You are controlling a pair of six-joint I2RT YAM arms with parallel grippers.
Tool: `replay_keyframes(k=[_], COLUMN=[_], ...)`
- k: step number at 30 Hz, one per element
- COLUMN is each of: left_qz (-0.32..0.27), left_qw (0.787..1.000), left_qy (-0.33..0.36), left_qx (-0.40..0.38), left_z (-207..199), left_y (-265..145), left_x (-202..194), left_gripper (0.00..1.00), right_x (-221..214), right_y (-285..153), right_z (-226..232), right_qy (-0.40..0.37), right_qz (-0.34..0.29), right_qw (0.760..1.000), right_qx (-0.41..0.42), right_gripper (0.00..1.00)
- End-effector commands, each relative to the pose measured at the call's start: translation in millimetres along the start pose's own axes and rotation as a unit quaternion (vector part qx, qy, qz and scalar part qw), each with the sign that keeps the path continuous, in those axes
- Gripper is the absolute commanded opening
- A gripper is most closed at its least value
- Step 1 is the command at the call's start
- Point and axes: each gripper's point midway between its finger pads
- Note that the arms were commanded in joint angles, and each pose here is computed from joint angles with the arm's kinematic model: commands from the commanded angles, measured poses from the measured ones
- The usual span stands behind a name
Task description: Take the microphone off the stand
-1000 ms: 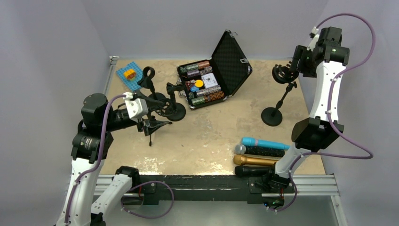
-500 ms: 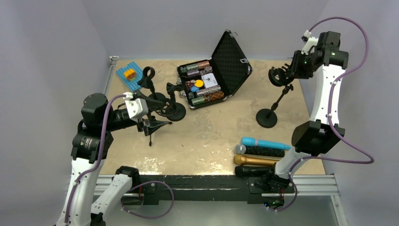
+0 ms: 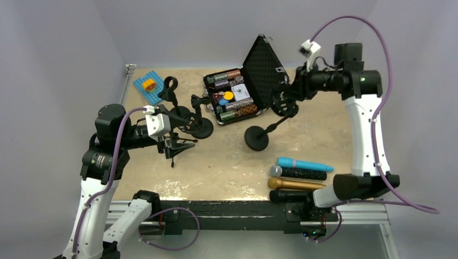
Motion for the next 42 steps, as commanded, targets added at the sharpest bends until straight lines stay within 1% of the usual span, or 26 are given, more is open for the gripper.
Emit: replay_keyframes(k=[1,2,4,7,9,10,14,18,20,23,25,27,30,33,36,42], left_qz=[-0.017,-0.015,-0.009,-0.004,0.001,0.001,0.005,0.018,0.025,0.035,0.051,0.067,0.077,0.073,0.091,0.137], left_qw=[0.997,0.996,0.993,0.987,0.984,0.983,0.977,0.972,0.969,0.965,0.961,0.956,0.955,0.953,0.949,0.933], left_qy=[0.008,0.007,0.006,0.004,0.009,0.012,0.027,0.043,0.05,0.064,0.073,0.086,0.098,0.108,0.102,0.089], left_qx=[-0.078,-0.092,-0.119,-0.159,-0.176,-0.181,-0.211,-0.232,-0.242,-0.253,-0.263,-0.271,-0.27,-0.275,-0.283,-0.321], left_z=[-28.5,-34.1,-45.3,-61.7,-69.6,-71.8,-81.1,-78.8,-74.4,-71.7,-71.9,-71.6,-63.8,-58.5,-54.5,-61.6], left_y=[-2.0,-2.6,-3.6,-2.0,2.5,6.2,31.4,64.3,84.6,108.4,122.9,135.7,155.6,173.0,187.5,191.7], left_x=[17.3,16.6,14.6,9.3,3.6,1.2,-10.4,-19.5,-26.9,-40.4,-55.3,-71.0,-90.7,-101.2,-119.1,-163.1], left_gripper=[0.75,0.75,0.75,0.75,0.75,0.75,0.74,0.73,0.73,0.73,0.73,0.72,0.7,0.67,0.63,0.56], right_x=[1.8,-5.3,-15.9,-25.7,-33.5,-40.6,-68.7,-97.3,-111.0,-131.8,-146.1,-158.2,-172.1,-179.3,-179.5,-182.8], right_y=[-3.8,-4.3,-4.8,-2.0,-2.6,0.0,4.3,3.2,2.2,-1.4,-5.7,-10.5,-15.2,-16.0,-15.8,-16.1], right_z=[103.0,119.0,144.8,169.3,182.8,186.6,197.5,203.5,205.2,205.8,205.5,206.9,208.4,208.4,207.8,205.2], right_qy=[-0.189,-0.241,-0.337,-0.435,-0.495,-0.536,-0.619,-0.695,-0.711,-0.727,-0.734,-0.733,-0.738,-0.743,-0.749,-0.761], right_qz=[-0.073,-0.09,-0.13,-0.186,-0.208,-0.214,-0.226,-0.257,-0.267,-0.268,-0.262,-0.259,-0.263,-0.269,-0.27,-0.261], right_qw=[0.961,0.942,0.897,0.838,0.797,0.767,0.693,0.601,0.573,0.548,0.537,0.533,0.52,0.51,0.505,0.493], right_qx=[0.185,0.217,0.254,0.271,0.278,0.28,0.293,0.301,0.307,0.316,0.323,0.334,0.342,0.339,0.334,0.332], right_gripper=[0.01,0.0,0.0,0.0,0.0,0.0,0.0,0.0,0.0,0.0,0.0,0.0,0.0,0.0,0.0,0.0])
Point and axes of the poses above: each gripper's point midway between its finger pads, its own y axis out along the fingers, its own z axis along the line the jaws close on, x = y × z
